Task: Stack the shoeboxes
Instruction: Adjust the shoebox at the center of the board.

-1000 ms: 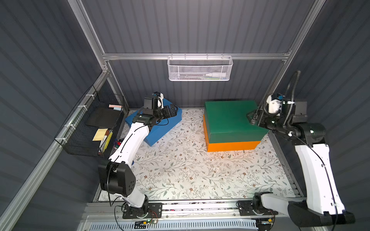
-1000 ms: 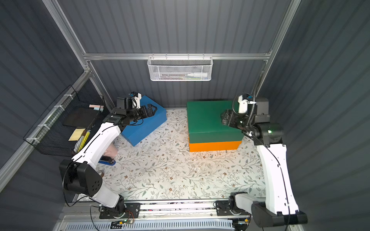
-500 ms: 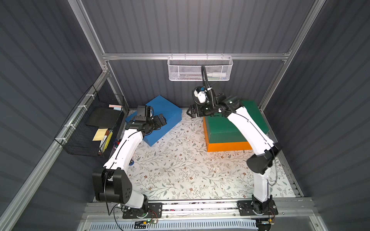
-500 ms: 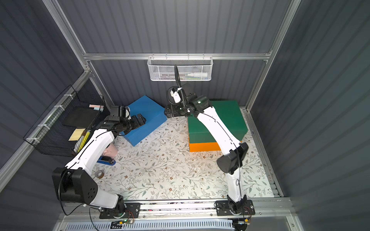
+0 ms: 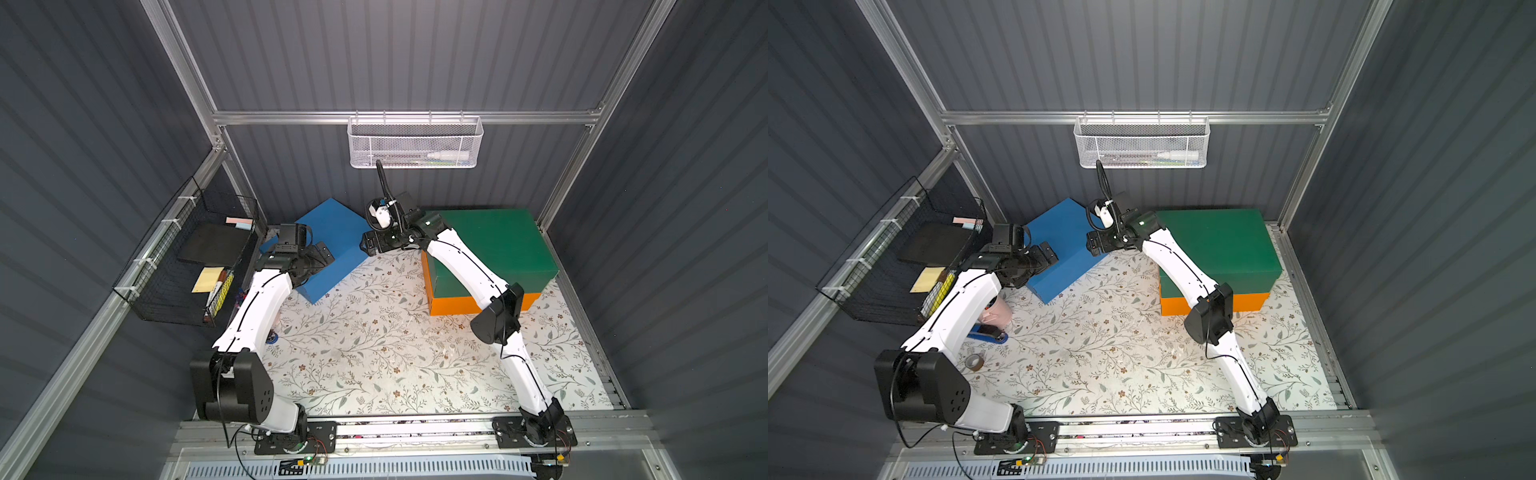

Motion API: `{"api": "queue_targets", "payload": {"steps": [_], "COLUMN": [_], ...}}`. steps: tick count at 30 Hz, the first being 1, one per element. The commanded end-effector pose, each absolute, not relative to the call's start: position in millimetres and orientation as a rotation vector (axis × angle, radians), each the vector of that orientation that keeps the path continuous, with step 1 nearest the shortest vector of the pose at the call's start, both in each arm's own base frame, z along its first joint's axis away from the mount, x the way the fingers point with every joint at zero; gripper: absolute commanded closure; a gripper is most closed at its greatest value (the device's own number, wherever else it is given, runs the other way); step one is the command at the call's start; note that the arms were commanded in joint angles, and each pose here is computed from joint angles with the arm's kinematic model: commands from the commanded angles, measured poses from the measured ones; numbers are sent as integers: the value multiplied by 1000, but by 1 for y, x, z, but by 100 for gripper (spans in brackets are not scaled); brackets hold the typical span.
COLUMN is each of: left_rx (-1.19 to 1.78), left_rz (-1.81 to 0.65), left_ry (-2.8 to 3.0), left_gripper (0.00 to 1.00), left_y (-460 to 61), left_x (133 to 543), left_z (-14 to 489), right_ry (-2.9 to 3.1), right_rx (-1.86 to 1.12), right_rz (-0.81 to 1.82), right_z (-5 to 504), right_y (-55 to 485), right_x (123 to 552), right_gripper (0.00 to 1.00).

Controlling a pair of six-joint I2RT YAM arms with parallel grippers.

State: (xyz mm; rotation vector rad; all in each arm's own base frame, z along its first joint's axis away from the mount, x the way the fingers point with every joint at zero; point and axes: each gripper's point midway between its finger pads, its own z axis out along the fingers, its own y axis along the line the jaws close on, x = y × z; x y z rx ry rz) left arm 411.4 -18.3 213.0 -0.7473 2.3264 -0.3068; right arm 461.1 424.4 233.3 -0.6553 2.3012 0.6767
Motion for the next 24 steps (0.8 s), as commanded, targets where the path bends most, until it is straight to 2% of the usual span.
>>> {"api": "queue_targets", "payload": {"steps": [1, 5, 12, 18, 24], "left_rx": [-770, -751, -696, -592, -548], "left_rz": [-262, -169, -126, -61, 9], "left_ry": [2333, 2376, 2347, 2329, 2302], "left_gripper": [0, 0, 0, 0, 0], "left_y": [-12, -4, -2, -5, 1], "left_x": [422, 440, 473, 495, 537], "left_z": [198, 183, 195, 193, 194], "right_ry": [2170, 2148, 2152, 2115, 2090], "right_rx": [-649, -638, -635, -619, -630], "right_rz": [678, 665, 682, 725, 741], "right_z": [249, 241, 234, 260, 293], "right_y": [442, 448, 452, 449, 436], "right_x": [478, 486, 488, 477, 460], "right_gripper": [2, 2, 2, 2, 1]}}
